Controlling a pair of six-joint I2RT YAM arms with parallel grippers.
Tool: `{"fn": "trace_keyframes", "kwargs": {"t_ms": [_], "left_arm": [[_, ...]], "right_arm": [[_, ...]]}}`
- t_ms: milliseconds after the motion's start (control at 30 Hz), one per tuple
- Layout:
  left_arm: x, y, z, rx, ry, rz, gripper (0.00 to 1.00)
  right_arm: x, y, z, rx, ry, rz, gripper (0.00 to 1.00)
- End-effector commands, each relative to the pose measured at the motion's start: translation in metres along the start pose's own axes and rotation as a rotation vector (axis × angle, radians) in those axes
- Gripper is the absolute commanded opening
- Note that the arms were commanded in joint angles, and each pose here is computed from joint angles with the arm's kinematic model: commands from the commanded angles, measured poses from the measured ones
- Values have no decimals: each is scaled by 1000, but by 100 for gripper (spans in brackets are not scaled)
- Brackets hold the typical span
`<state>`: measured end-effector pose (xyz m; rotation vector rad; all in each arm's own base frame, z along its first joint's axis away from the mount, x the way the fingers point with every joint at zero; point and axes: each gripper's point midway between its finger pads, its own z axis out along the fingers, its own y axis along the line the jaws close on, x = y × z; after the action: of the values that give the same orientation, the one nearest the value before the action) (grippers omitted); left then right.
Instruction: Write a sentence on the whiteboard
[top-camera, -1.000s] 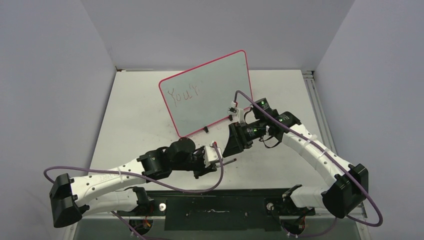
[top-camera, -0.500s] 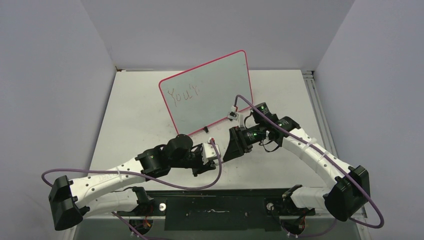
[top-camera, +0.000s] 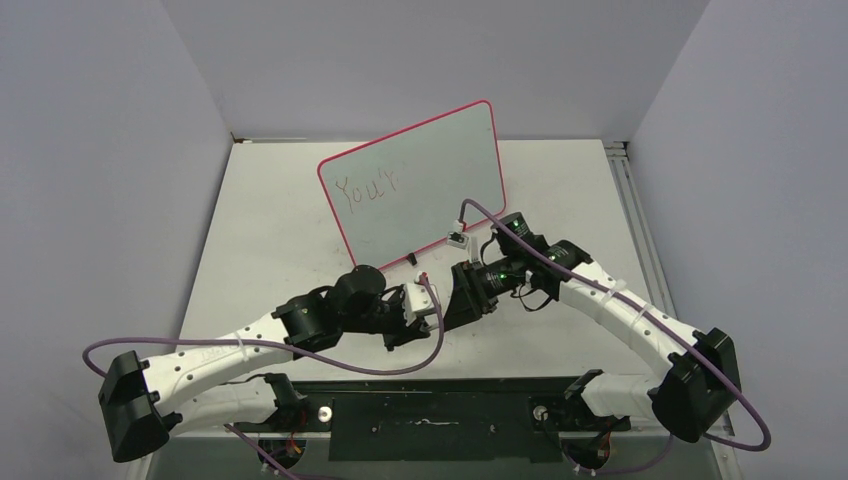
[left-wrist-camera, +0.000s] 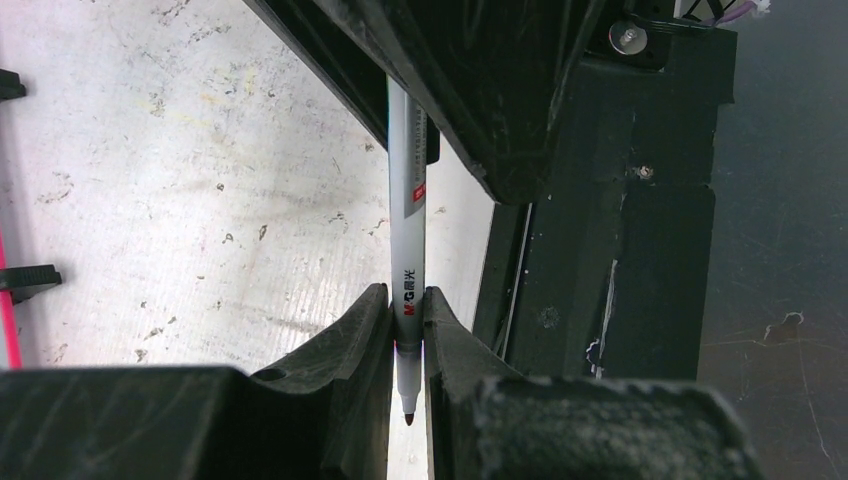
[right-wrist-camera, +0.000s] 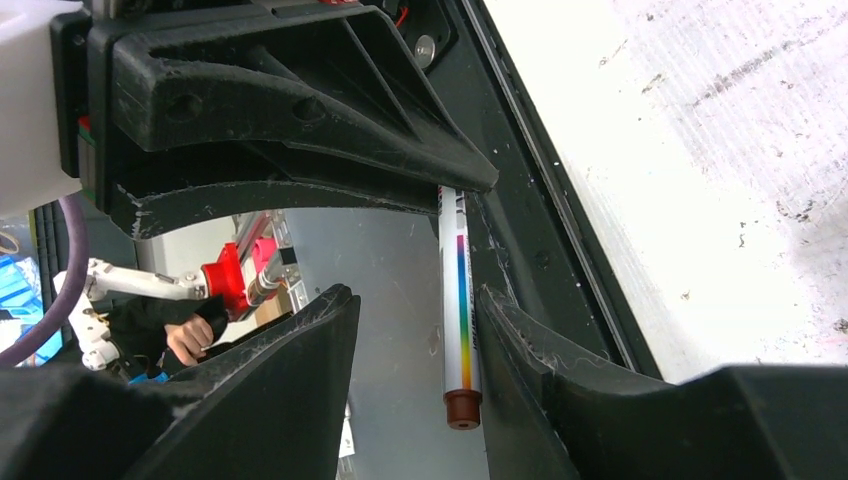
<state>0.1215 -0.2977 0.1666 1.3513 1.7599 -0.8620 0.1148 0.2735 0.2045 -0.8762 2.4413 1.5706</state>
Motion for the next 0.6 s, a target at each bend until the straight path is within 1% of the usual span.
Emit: {"fn": "trace_keyframes", "kwargs": {"t_ms": [0,67,333,500,533,567], "left_arm": [[-16,1,-3,6,-46,-9,0],[-16,1,-3,5,-47,-9,0],[-16,3,-4,2,-47,-11,0],[-15,3,-4,4,-42,-5,0],[-14,3,-4,3,-41,-4,0],[-14,4,-4,0,-40,-4,0]], "right_arm": [[-2,11,2,-37,-18,-54,44],[-2,12,4,-41,-18,-56,44],[-1,12,8,-53,-25,-44,33],[-1,10,9,-47,-29,-46,23],[-2,10,9,-46,-31,-48,20],[-2,10,9,-44,-34,-52,14]]}}
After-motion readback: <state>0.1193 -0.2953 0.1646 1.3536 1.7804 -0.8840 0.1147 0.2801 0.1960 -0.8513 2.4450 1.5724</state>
